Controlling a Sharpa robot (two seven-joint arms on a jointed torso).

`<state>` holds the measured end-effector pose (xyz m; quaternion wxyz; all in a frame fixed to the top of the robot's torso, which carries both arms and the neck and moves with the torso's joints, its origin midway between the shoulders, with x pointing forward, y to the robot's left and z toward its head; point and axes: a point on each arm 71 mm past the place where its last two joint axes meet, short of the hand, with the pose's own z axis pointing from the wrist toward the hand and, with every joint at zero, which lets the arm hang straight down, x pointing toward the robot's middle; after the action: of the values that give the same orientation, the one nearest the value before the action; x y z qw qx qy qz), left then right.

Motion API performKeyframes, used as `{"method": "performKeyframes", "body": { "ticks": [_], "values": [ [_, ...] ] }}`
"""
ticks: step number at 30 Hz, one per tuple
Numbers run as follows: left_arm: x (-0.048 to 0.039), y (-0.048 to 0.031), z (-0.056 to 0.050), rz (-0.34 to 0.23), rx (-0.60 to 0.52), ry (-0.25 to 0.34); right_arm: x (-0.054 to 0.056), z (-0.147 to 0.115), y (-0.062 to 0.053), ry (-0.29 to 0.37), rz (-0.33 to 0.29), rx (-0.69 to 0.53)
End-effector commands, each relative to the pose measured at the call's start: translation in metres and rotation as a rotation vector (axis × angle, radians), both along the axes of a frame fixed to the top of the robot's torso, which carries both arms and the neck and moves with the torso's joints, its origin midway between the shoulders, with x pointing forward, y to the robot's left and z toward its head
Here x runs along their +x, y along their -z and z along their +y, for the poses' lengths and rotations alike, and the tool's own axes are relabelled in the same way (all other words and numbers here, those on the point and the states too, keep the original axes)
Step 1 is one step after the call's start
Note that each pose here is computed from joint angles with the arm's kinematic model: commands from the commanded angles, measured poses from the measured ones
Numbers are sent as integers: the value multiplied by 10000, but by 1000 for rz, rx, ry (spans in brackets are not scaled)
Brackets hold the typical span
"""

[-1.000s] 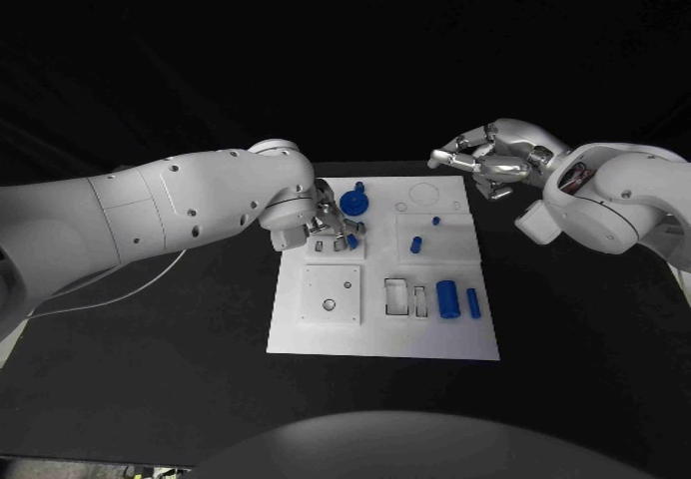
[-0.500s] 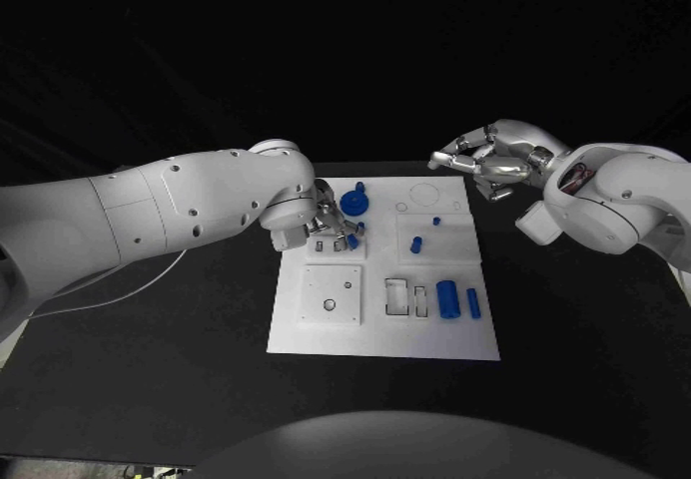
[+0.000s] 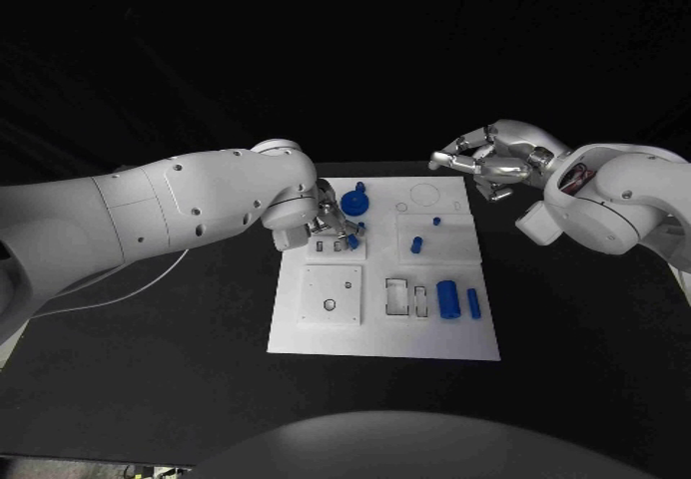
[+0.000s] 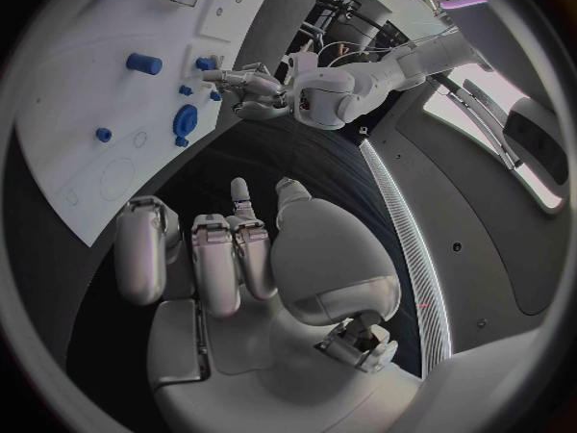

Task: Assemble the parts on the task board

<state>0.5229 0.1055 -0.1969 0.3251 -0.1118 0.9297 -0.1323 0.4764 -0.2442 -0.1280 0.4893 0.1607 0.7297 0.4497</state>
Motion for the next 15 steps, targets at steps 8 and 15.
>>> {"method": "performKeyframes", "body": {
  "ticks": [8, 15],
  "values": [
    [-12, 46, 25, 38, 54, -44, -14, 27, 4, -21, 2, 3],
    [-11, 59, 31, 42, 52, -48, -13, 18, 5, -19, 1, 3]
  ]
}}
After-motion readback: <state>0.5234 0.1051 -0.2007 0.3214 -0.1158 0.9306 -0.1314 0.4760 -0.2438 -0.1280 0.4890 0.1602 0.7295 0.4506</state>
